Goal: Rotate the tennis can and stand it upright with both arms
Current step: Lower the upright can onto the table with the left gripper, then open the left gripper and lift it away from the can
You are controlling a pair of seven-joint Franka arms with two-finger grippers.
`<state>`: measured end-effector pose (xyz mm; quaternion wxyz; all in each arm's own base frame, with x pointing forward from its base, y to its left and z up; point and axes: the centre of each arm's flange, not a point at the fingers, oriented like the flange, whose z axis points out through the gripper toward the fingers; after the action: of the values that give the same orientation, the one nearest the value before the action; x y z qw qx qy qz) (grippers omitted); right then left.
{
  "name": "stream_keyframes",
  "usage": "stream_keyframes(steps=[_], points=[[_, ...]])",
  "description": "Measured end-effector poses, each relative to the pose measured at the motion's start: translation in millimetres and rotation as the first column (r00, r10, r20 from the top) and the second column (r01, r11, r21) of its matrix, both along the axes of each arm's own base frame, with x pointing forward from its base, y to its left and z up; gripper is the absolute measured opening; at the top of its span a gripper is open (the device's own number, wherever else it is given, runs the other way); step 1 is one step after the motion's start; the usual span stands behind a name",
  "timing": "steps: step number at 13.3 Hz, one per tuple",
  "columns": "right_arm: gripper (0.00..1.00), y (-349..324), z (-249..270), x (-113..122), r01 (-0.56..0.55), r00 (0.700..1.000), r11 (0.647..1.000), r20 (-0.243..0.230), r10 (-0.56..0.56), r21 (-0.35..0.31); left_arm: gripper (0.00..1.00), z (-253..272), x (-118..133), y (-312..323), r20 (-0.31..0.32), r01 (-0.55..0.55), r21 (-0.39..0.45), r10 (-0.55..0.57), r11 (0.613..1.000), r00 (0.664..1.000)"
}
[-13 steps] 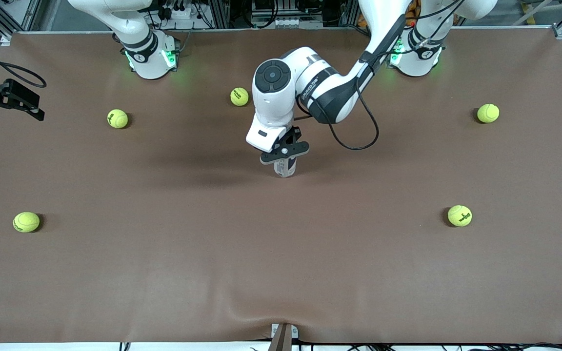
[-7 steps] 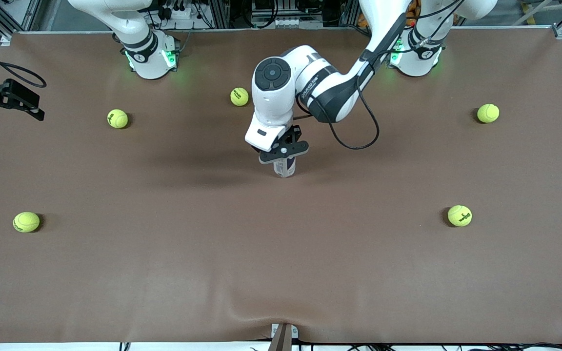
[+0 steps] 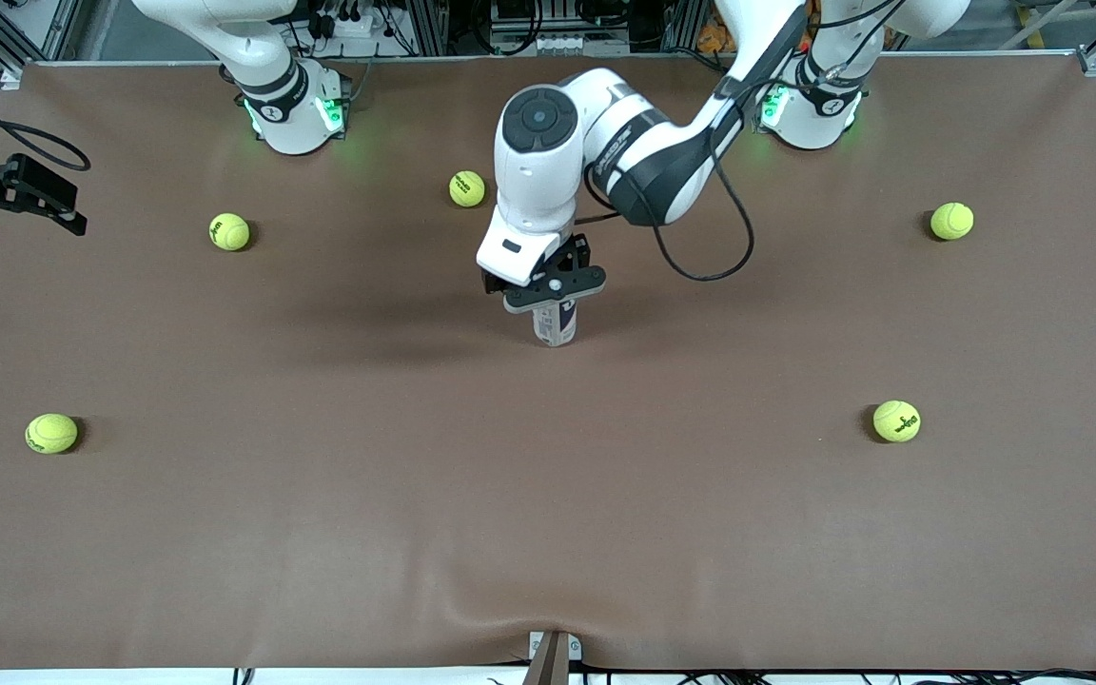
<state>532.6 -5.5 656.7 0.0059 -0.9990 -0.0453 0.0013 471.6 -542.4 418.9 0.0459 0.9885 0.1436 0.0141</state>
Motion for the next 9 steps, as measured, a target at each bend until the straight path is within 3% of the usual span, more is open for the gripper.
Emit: stream_keyframes(steps=[3, 9], points=[[1.0, -0.1, -0.1, -0.1, 0.0, 1.0, 1.0, -0.001, 0.0, 0.0, 1.0, 30.9, 12.1, 16.6, 0.033, -0.028, -0.027, 0.029, 0.999, 0.999], [1.0, -0.3, -0.2, -0.2, 0.0, 1.0, 1.0, -0.002, 0.0, 0.0, 1.0, 65.2, 70.3, 94.6, 0.063, 0.006, -0.015, -0.005, 1.0, 0.998]])
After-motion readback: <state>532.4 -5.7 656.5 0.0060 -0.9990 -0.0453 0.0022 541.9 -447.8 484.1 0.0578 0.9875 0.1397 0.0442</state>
